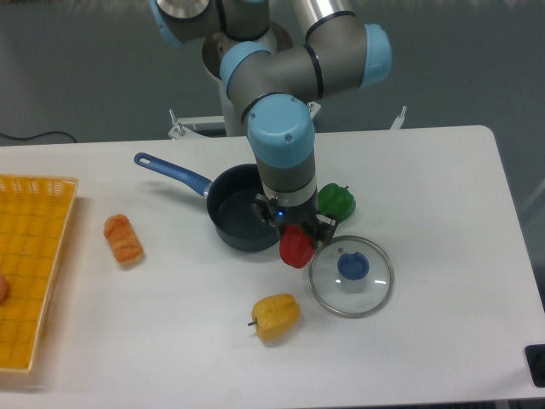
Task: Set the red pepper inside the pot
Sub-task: 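Lift the grasped red pepper up from beside the pot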
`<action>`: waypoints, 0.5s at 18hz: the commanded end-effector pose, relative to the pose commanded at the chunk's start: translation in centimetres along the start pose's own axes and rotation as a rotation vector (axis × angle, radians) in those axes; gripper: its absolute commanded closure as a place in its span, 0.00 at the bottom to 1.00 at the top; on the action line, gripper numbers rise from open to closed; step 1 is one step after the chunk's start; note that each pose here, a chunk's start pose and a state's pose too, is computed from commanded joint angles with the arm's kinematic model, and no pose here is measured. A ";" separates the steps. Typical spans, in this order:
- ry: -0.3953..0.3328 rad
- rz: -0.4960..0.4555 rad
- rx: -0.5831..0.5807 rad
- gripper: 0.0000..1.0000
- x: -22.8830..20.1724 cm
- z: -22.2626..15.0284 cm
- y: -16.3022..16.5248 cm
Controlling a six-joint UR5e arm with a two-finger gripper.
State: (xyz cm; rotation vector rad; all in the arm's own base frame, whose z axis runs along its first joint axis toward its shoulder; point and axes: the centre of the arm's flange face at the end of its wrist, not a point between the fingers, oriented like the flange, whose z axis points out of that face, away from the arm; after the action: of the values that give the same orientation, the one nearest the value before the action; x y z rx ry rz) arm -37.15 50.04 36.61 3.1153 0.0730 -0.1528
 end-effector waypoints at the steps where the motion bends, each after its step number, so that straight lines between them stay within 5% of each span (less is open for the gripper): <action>1: 0.001 0.002 -0.001 0.39 0.1 0.1 0.0; 9: 0.016 -0.007 -0.014 0.39 0.4 0.5 0.1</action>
State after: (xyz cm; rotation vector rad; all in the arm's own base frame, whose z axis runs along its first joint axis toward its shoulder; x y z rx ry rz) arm -36.76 49.96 36.04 3.1032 0.0856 -0.1267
